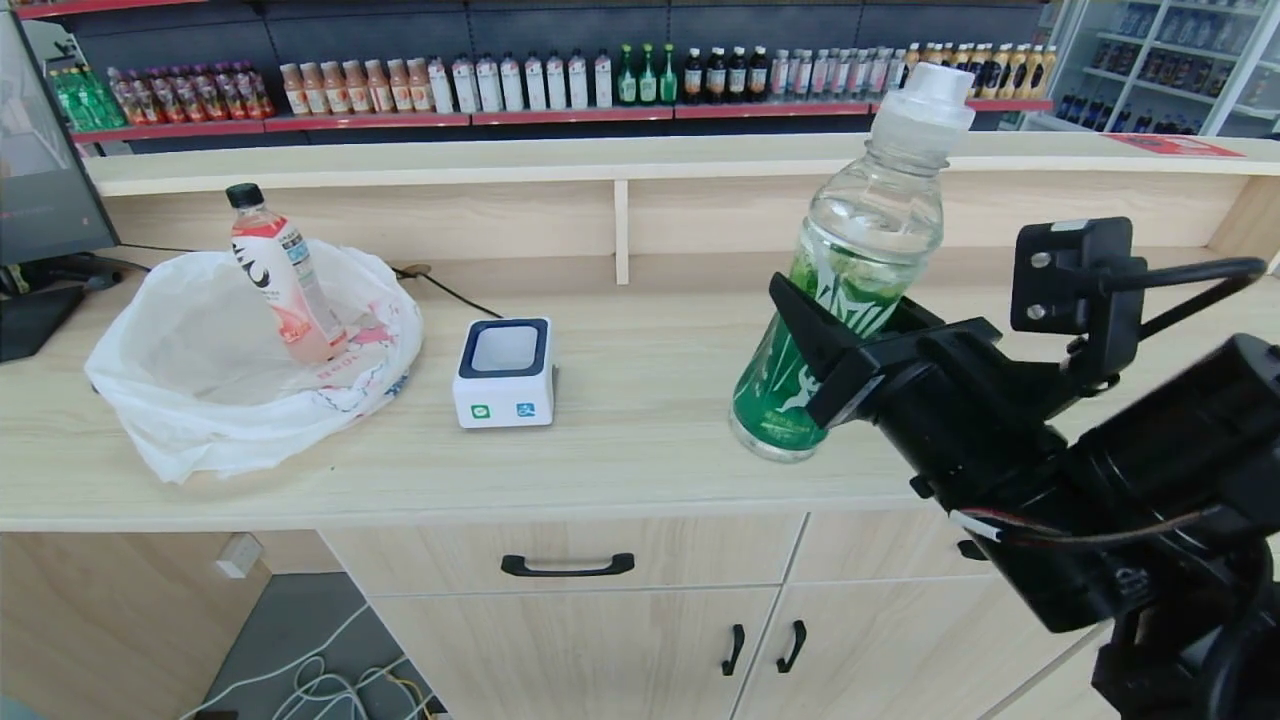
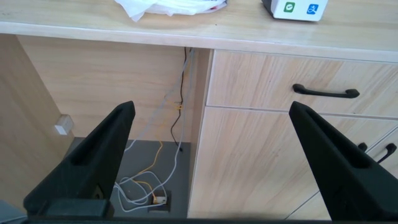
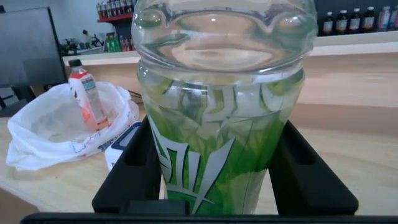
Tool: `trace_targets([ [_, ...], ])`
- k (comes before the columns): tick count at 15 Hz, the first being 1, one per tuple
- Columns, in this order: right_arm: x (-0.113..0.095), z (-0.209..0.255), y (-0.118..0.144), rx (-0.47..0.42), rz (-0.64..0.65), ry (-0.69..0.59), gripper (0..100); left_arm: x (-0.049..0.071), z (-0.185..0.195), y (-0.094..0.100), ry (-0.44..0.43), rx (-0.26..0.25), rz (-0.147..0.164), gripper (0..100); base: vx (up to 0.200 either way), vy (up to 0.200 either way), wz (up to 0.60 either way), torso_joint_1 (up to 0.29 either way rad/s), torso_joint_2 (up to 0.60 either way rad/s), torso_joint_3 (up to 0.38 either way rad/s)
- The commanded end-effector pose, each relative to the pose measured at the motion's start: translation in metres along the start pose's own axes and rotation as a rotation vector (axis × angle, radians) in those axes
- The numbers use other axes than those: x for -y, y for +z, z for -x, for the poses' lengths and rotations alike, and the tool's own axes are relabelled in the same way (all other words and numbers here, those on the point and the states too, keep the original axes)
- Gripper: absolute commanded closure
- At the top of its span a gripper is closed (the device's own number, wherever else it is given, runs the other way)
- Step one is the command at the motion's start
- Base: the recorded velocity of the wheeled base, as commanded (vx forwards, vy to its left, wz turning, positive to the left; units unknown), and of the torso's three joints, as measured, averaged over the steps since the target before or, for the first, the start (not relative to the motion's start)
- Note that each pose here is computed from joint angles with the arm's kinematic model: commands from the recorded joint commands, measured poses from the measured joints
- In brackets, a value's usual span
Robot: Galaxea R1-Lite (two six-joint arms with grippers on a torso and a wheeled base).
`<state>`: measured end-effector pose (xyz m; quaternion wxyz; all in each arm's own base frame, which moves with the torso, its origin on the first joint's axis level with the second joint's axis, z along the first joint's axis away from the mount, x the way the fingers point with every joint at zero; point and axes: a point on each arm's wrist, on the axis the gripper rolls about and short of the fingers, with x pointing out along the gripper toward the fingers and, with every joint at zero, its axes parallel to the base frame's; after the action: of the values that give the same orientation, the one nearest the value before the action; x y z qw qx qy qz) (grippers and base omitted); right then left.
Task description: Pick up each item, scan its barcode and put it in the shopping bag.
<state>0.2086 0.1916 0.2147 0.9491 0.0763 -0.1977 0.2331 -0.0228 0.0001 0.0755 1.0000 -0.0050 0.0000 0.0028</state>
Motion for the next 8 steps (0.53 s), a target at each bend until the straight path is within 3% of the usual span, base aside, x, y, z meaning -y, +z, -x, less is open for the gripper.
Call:
trace_targets([
  [1,-0.012,0.017,-0.005,-0.046,-0.011,0.048,100,0.000,0.000,0.000,0.001,0.000,0.001,0,0.000,0.000,0.00,0.000,0.00,0.000],
  [8,-0.015,0.073,0.006,-0.117,-0.033,0.143,100,0.000,0.000,0.000,0.001,0.000,0.001,0,0.000,0.000,0.00,0.000,0.00,0.000],
])
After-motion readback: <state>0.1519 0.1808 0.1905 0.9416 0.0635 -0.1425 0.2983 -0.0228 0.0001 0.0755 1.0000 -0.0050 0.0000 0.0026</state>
